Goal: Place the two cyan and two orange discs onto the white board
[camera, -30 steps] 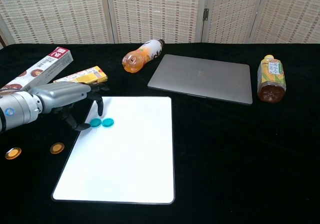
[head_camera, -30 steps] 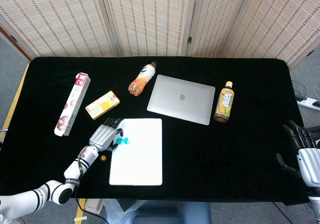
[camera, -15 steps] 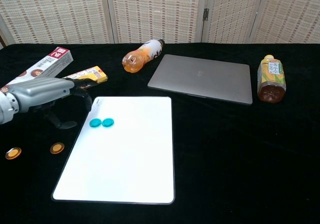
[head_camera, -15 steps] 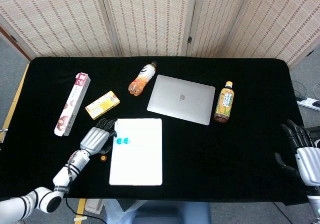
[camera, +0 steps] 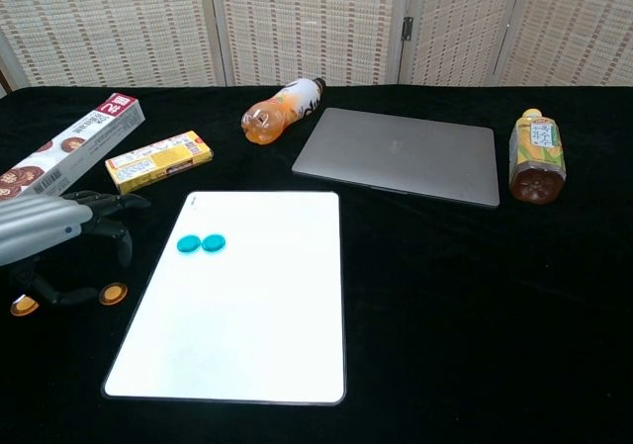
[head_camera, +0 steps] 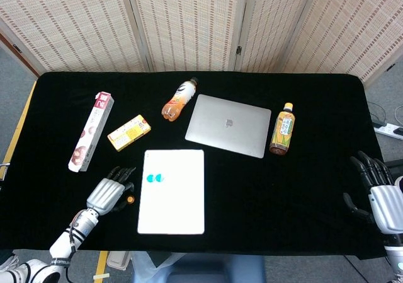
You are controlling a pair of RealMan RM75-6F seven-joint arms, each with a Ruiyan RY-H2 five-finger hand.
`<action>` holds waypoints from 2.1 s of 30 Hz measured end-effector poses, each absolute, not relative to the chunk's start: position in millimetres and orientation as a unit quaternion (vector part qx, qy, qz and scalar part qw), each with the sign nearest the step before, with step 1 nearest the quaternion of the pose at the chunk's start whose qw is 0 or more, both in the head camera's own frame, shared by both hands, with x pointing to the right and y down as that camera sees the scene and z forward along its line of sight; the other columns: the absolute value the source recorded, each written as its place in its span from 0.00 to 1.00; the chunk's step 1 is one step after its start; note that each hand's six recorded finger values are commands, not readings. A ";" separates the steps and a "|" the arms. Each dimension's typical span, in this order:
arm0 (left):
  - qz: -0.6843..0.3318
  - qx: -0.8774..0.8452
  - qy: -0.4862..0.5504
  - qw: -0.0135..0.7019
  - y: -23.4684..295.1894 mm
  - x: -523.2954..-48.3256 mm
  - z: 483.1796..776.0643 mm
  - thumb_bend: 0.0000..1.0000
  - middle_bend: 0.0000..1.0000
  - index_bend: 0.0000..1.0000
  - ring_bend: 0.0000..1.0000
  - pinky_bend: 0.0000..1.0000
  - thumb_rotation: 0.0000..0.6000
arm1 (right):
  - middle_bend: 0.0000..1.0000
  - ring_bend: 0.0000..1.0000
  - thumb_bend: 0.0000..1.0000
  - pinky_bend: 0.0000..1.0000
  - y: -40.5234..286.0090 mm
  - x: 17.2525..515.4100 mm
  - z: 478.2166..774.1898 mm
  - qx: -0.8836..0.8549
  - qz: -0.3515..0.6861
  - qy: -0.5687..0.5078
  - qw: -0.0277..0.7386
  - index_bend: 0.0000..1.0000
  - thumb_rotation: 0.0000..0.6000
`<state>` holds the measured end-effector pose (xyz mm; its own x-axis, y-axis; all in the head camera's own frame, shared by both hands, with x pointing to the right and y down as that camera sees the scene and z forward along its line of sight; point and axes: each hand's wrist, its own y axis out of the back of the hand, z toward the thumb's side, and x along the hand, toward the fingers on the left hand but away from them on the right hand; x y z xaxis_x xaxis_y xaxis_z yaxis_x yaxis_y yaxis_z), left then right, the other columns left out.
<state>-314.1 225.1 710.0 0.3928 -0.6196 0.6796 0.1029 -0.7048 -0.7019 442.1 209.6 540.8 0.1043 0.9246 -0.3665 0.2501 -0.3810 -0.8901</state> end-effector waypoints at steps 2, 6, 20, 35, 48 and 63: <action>-0.526 -0.761 0.168 0.341 229.4 -314.6 713.0 0.40 0.01 0.42 0.00 0.00 1.00 | 0.00 0.00 0.43 0.00 209.5 441.7 540.3 -0.662 0.501 -0.443 0.337 0.00 1.00; -0.527 -0.762 0.167 0.337 234.1 -314.4 716.1 0.40 0.01 0.42 0.00 0.00 1.00 | 0.00 0.00 0.43 0.00 209.8 441.9 539.7 -0.662 0.502 -0.443 0.337 0.00 1.00; -0.530 -0.762 0.168 0.333 235.5 -313.8 724.5 0.40 0.01 0.43 0.00 0.00 1.00 | 0.00 0.00 0.43 0.00 210.2 442.4 540.1 -0.660 0.504 -0.443 0.336 0.00 1.00; -0.527 -0.765 0.177 0.326 234.5 -312.9 727.9 0.41 0.03 0.50 0.00 0.00 1.00 | 0.00 0.00 0.43 0.00 210.2 442.5 540.4 -0.660 0.505 -0.444 0.335 0.00 1.00; -0.496 -0.780 0.200 0.326 209.9 -290.5 711.7 0.42 0.03 0.50 0.00 0.00 1.00 | 0.00 0.00 0.43 0.00 211.2 444.7 539.0 -0.658 0.506 -0.446 0.335 0.00 1.00; -0.484 -0.793 0.165 0.331 211.0 -254.3 716.5 0.42 0.03 0.49 0.00 0.00 1.00 | 0.00 0.00 0.43 0.00 214.0 448.9 540.1 -0.657 0.508 -0.448 0.331 0.00 1.00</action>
